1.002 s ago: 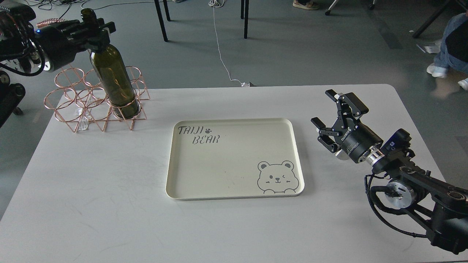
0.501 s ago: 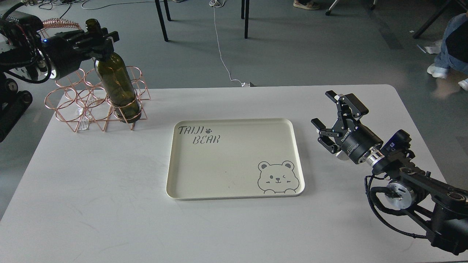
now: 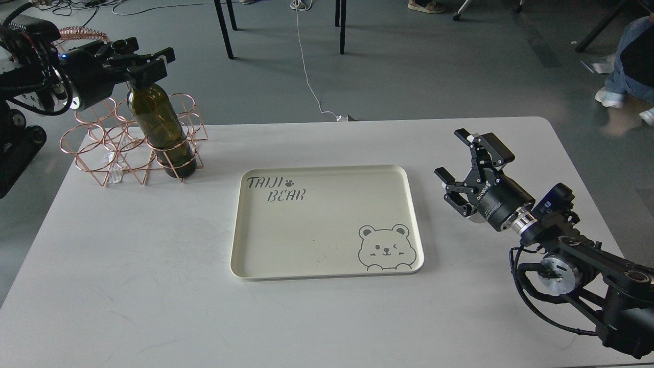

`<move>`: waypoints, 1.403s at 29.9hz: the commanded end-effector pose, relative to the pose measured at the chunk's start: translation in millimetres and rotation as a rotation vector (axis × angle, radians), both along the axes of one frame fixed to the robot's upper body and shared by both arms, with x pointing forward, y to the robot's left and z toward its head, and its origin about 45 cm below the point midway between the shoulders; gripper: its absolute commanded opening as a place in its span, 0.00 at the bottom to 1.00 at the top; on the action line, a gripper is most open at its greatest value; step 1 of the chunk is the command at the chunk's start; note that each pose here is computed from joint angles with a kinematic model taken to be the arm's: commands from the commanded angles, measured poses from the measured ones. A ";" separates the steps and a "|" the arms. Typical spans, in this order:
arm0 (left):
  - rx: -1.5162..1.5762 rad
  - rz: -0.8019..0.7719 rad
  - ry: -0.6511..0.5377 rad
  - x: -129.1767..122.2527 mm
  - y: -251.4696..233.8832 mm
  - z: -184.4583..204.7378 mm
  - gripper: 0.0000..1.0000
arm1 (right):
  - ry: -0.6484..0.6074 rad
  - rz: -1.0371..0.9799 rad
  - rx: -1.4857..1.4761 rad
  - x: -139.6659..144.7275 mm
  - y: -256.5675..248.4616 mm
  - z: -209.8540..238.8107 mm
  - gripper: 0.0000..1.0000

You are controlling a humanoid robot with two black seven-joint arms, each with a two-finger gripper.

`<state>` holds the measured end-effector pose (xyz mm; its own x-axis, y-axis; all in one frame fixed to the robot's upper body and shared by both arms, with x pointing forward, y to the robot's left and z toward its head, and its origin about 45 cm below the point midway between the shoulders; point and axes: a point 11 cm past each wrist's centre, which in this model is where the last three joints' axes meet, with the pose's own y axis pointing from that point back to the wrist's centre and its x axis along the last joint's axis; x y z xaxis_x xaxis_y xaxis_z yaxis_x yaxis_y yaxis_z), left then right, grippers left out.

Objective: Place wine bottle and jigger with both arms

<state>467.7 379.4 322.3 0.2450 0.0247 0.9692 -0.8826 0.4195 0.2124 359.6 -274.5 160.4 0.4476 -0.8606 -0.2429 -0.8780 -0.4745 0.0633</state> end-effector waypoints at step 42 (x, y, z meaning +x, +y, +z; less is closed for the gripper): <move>-1.690 -0.008 0.420 -128.8 -124.1 -104.8 0.98 | -0.007 -0.212 0.197 10.0 31.7 -4.3 0.99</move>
<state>353.2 248.4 252.7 0.4821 0.8634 -0.1484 -0.8551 0.4269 -0.2943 373.4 -242.1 161.5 0.2841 -0.8747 -0.3927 -0.9540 -0.2989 -0.0244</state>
